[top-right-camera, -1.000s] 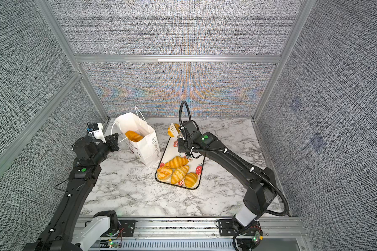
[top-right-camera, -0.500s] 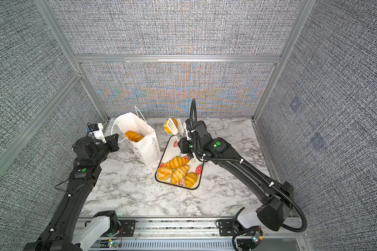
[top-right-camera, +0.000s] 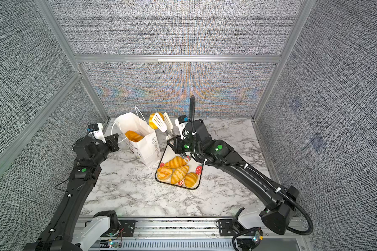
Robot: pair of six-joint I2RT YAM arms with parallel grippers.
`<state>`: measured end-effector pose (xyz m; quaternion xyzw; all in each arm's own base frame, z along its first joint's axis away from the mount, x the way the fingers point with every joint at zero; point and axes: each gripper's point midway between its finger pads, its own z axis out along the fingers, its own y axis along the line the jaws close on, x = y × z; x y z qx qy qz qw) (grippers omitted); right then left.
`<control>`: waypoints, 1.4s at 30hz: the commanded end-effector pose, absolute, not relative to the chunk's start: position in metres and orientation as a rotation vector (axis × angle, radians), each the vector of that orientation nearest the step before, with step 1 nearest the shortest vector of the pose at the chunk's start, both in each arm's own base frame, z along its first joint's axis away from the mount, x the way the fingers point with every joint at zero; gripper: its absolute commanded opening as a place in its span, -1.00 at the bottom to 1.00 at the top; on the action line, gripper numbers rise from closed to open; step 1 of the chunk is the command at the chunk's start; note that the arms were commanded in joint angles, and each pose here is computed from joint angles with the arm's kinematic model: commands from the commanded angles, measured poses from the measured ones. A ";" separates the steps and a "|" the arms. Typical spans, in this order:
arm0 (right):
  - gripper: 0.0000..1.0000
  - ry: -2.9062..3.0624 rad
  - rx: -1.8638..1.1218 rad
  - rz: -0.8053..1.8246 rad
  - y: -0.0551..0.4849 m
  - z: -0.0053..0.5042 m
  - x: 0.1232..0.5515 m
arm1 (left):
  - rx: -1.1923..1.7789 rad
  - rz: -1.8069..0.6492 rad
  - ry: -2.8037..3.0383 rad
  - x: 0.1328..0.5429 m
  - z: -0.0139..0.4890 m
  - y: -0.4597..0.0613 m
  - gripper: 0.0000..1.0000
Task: Pack bread into a paper bag
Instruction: Place the bread in the paper bag.
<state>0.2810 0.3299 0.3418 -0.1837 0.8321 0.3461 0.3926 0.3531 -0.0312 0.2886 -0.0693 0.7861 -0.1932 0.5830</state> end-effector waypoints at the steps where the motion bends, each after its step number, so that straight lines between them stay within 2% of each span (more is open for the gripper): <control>1: -0.27 2.046 -0.514 0.891 0.344 0.357 0.281 | -0.152 -0.443 1.804 0.354 0.296 -0.030 -1.00; 19: -0.27 2.066 -0.648 0.910 0.404 0.345 0.279 | -0.153 -0.440 1.806 0.354 0.295 -0.030 -1.00; 42: -0.26 2.204 -0.606 0.793 0.409 0.300 0.301 | -0.152 -0.439 1.806 0.354 0.296 -0.030 -1.00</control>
